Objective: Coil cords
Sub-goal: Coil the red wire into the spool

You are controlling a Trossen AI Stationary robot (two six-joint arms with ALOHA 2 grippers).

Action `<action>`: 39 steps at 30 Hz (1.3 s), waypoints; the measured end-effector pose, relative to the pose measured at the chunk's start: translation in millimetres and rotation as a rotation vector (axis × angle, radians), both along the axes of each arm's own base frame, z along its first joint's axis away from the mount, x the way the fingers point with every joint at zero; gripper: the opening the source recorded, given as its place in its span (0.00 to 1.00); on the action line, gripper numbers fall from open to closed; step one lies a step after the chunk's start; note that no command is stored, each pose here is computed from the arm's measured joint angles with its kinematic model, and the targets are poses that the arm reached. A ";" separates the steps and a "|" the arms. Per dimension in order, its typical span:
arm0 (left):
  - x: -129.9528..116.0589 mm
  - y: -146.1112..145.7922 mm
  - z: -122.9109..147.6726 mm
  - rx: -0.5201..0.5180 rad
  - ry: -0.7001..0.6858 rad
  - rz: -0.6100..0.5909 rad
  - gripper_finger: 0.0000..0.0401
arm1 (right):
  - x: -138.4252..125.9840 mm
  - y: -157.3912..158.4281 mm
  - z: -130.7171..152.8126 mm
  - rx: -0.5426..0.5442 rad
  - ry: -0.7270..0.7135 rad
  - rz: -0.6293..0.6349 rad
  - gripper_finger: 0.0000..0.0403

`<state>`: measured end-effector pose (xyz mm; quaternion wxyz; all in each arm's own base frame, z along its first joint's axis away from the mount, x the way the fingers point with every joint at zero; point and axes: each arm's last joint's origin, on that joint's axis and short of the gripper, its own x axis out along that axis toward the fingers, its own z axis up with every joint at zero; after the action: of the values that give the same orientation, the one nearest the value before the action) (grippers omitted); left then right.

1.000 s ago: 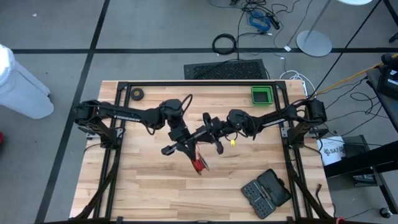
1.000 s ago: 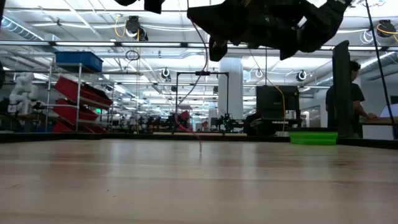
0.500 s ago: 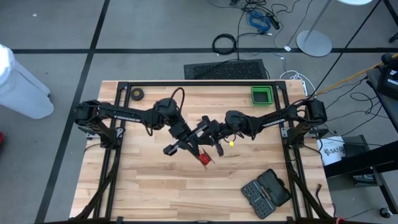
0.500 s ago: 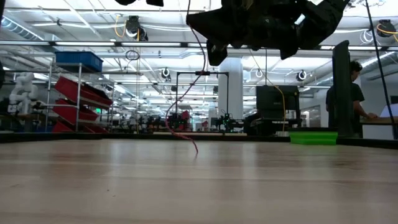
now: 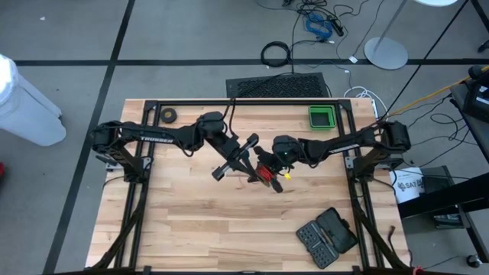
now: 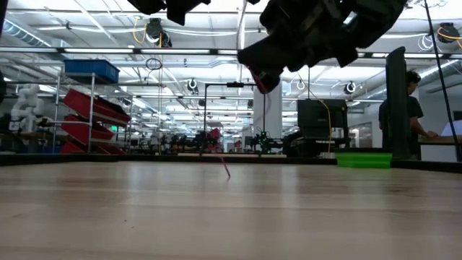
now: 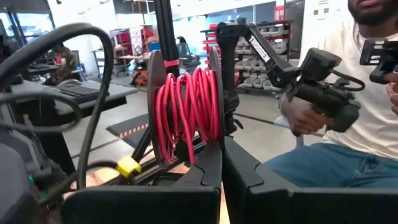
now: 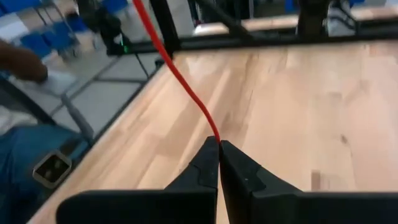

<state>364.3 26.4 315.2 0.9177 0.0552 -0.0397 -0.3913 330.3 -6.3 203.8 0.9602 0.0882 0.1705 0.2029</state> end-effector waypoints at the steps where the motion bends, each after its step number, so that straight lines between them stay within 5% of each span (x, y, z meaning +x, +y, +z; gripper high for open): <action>1: -0.1 0.2 -0.1 0.000 0.002 0.001 0.00 | -3.2 0.2 1.8 -0.013 0.018 0.004 0.00; 21: -1.6 17.2 -12.4 0.015 0.111 0.072 0.00 | -69.2 -0.4 40.7 -0.163 0.279 -0.137 0.00; 39: -2.4 27.4 -24.7 0.065 0.202 0.218 0.00 | -105.7 21.5 72.8 -0.151 0.218 -0.072 0.00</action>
<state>361.9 53.8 290.5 0.9518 0.0494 0.0718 -0.2940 224.7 15.2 276.6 0.9466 0.0432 0.2853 0.1441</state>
